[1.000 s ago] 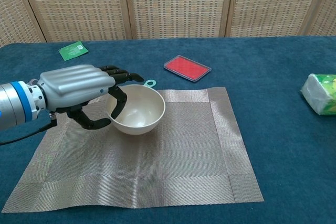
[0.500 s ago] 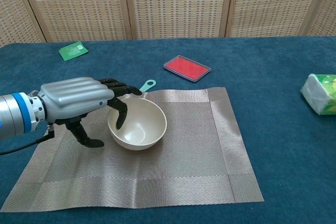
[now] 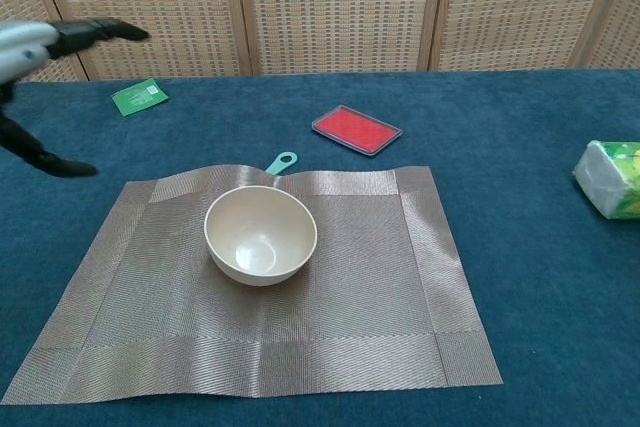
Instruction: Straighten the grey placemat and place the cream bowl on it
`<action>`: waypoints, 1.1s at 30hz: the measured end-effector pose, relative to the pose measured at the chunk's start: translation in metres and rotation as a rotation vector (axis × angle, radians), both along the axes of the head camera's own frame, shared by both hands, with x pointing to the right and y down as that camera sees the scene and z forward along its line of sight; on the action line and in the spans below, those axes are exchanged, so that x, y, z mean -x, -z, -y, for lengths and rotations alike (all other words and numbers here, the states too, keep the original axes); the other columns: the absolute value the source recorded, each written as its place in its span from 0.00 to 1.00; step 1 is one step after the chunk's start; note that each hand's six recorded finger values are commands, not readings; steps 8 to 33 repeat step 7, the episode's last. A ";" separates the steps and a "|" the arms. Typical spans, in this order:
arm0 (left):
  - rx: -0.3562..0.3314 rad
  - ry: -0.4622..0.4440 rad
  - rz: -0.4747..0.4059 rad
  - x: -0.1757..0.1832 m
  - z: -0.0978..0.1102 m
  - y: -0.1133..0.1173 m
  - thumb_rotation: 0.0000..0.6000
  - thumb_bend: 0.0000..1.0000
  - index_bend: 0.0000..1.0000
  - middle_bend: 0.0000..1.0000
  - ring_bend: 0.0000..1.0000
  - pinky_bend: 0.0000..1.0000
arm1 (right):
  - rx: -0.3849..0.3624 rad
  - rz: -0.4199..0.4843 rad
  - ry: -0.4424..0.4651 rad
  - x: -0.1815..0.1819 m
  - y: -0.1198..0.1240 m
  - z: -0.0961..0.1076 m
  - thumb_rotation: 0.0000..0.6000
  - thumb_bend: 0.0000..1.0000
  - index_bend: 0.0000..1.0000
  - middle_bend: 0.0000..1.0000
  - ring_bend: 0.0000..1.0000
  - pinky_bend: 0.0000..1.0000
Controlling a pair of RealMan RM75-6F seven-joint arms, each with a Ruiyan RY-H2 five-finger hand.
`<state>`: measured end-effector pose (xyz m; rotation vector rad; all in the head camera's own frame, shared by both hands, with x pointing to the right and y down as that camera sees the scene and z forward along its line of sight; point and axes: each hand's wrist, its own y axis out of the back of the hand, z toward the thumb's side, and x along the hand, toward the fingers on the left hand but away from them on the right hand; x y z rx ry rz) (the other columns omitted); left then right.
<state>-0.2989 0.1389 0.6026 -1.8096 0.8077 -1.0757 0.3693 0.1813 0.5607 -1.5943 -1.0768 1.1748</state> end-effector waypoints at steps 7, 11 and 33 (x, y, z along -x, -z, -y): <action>-0.061 0.290 0.066 0.087 -0.023 0.036 1.00 0.00 0.00 0.00 0.00 0.00 | -0.007 -0.057 -0.037 -0.009 -0.001 0.003 1.00 0.00 0.03 0.00 0.00 0.00; -0.061 0.290 0.066 0.087 -0.023 0.036 1.00 0.00 0.00 0.00 0.00 0.00 | -0.007 -0.057 -0.037 -0.009 -0.001 0.003 1.00 0.00 0.03 0.00 0.00 0.00; -0.061 0.290 0.066 0.087 -0.023 0.036 1.00 0.00 0.00 0.00 0.00 0.00 | -0.007 -0.057 -0.037 -0.009 -0.001 0.003 1.00 0.00 0.03 0.00 0.00 0.00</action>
